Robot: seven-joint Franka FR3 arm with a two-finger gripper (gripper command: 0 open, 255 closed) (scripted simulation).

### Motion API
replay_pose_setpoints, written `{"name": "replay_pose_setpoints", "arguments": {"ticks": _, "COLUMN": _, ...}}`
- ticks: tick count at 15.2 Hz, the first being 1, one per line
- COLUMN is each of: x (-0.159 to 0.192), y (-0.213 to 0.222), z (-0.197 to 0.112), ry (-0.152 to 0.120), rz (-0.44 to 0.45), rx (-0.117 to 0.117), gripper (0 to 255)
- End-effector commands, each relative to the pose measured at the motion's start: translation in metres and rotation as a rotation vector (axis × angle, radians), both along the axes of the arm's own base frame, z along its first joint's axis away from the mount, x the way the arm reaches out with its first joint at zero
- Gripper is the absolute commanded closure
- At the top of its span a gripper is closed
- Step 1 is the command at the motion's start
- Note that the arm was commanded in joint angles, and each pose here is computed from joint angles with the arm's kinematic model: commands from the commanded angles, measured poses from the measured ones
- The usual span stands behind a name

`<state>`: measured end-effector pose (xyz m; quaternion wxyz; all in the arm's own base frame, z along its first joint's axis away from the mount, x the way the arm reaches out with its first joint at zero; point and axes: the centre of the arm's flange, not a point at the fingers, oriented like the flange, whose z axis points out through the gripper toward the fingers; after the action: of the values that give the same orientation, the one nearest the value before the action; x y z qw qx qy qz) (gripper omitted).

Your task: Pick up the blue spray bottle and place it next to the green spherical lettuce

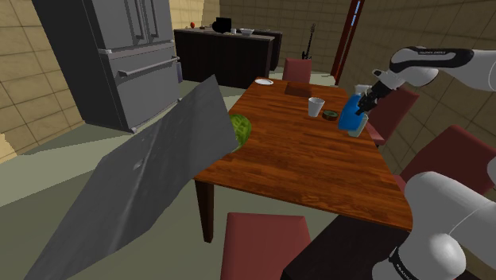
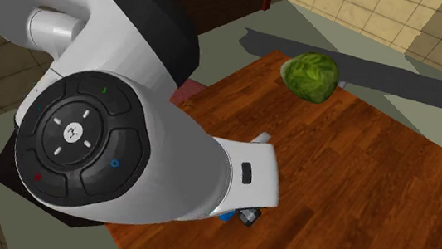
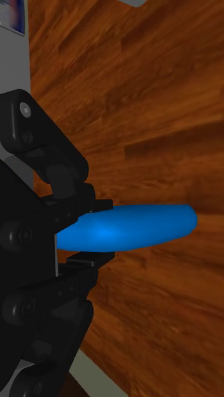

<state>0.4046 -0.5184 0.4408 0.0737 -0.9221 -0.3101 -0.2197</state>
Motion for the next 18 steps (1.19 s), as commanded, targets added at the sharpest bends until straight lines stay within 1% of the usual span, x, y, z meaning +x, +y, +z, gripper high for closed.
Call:
{"name": "replay_pose_setpoints", "arguments": {"ticks": 1, "x": 0.0, "y": 0.0, "z": 0.012, "ry": 0.0, "rz": 0.0, "rx": 0.0, "gripper": 255}}
{"name": "replay_pose_setpoints", "arguments": {"ticks": 18, "x": 0.0, "y": 0.0, "z": 0.102, "ry": 0.0, "rz": 0.0, "rx": 0.0, "gripper": 255}}
